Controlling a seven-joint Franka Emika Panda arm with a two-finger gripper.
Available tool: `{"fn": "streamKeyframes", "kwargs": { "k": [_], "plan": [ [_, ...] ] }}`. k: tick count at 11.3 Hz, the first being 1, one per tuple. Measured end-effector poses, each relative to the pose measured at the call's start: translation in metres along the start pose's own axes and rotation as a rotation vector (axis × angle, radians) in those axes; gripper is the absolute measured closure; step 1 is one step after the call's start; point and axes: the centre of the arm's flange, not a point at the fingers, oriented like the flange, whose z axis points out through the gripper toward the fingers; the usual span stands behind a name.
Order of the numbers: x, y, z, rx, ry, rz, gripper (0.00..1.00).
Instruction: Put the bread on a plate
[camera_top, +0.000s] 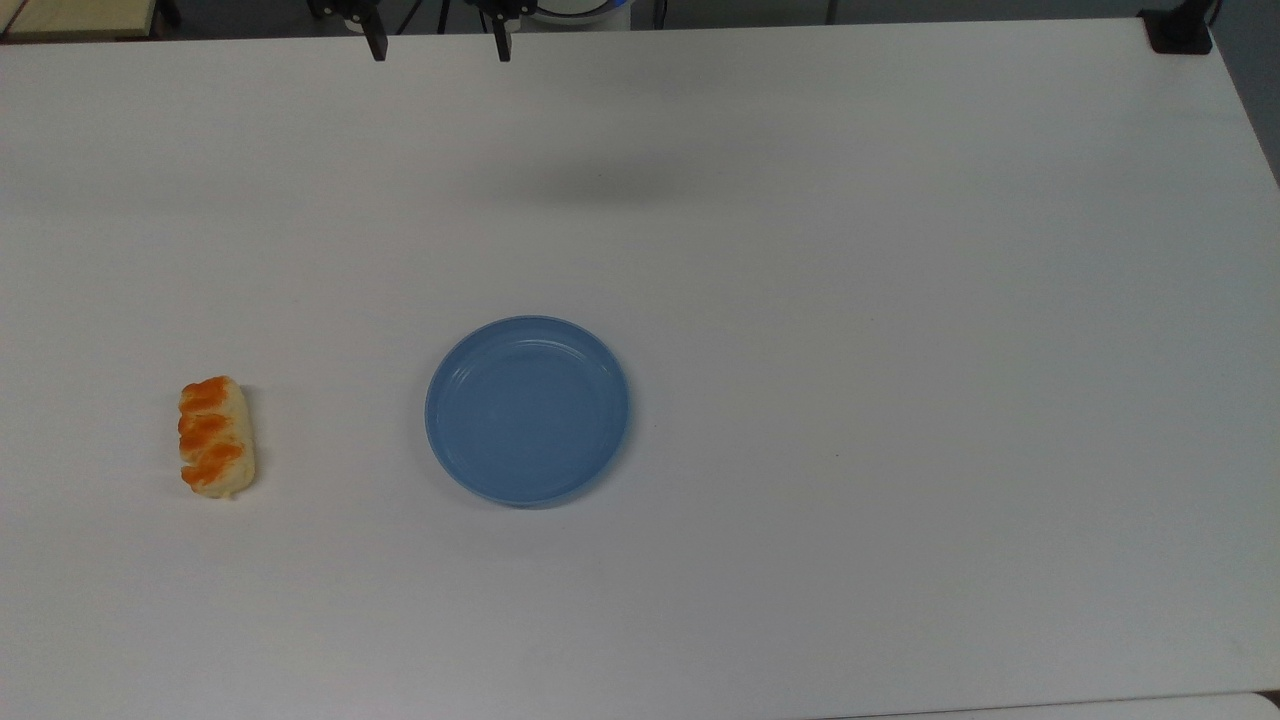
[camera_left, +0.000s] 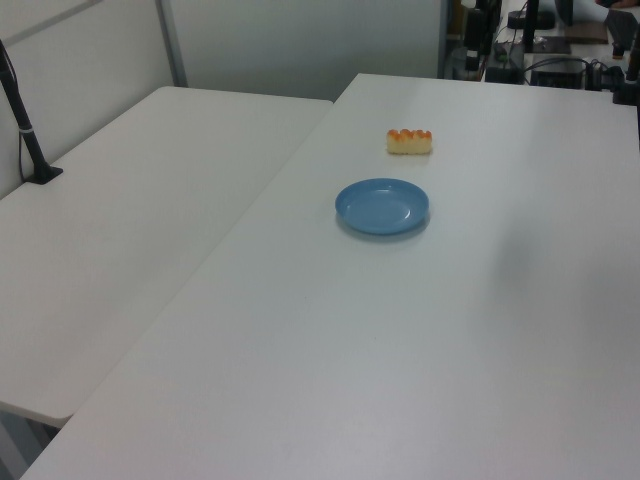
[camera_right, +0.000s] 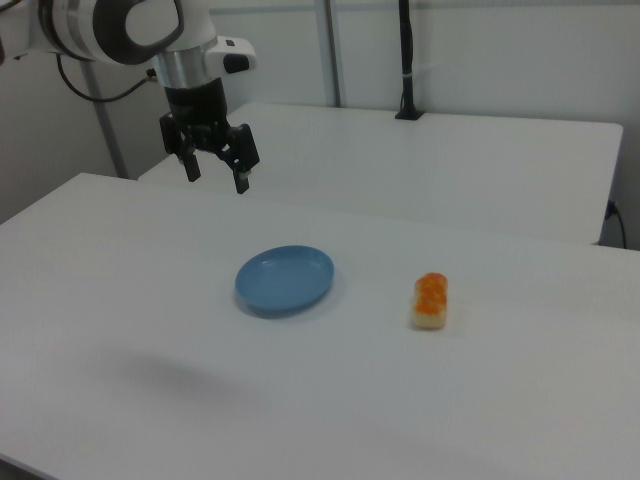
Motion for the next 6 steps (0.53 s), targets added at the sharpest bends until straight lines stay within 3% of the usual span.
{"fn": "streamKeyframes", "kwargs": {
  "k": [6],
  "plan": [
    [0.0, -0.0002, 0.0042, 0.001, -0.008, 0.0, 0.0]
  ]
}}
